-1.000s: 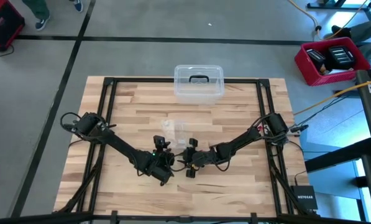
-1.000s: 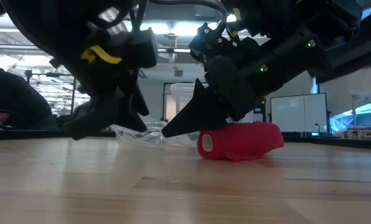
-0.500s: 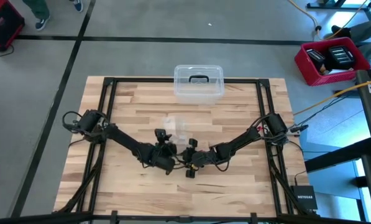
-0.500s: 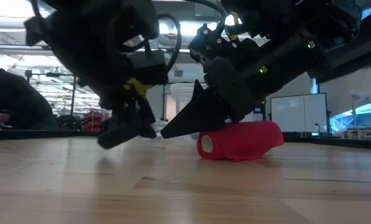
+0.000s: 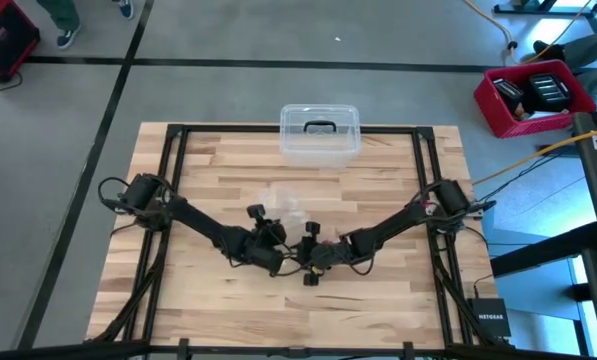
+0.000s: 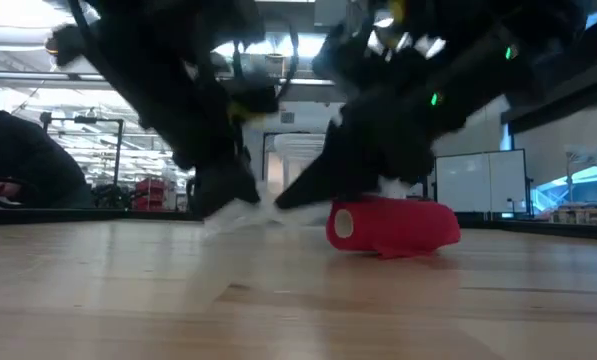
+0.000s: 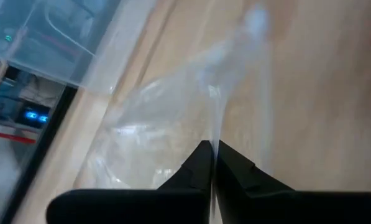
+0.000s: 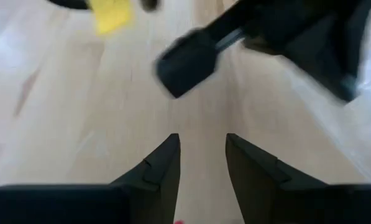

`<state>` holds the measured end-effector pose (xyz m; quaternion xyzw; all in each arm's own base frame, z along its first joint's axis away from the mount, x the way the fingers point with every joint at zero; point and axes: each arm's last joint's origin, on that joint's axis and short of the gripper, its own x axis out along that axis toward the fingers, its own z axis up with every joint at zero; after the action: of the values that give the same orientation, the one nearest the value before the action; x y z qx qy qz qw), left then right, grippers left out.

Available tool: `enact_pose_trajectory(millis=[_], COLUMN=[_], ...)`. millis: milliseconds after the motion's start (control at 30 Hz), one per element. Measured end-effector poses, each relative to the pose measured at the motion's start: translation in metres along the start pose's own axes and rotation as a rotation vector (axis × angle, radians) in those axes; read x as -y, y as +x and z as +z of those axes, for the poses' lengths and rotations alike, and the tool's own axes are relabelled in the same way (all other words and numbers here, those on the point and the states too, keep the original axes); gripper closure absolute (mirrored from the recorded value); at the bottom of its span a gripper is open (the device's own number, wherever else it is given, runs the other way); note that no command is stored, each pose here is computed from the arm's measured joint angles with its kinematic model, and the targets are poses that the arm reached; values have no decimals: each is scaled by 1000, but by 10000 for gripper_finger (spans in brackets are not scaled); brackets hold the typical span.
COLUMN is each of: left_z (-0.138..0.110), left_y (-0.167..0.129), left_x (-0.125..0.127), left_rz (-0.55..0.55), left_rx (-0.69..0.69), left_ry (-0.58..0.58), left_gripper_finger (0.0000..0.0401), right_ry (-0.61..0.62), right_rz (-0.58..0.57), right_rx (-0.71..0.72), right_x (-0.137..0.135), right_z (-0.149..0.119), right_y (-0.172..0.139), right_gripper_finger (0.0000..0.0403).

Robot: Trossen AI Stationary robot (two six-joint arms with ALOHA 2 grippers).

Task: Roll bandage
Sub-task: Put the red bandage into the transparent zip bag

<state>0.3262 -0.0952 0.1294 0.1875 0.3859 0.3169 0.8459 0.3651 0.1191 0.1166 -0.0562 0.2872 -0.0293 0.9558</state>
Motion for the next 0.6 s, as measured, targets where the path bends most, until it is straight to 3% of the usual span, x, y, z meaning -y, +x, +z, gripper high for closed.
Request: enact_pose_trajectory(millis=[300,600], left_z=[27,46], left_y=[-52,-74], left_x=[-4,-5], left_rz=[-127,-261], left_rx=[74,90], left_ry=[-182,-283], left_gripper_finger=[400,400], right_ry=[-109,-314], right_rz=[28,119], right_rx=[166,228], right_x=[-4,-12], right_z=[54,73], right_y=[-60,-84], right_gripper_finger=[270,270])
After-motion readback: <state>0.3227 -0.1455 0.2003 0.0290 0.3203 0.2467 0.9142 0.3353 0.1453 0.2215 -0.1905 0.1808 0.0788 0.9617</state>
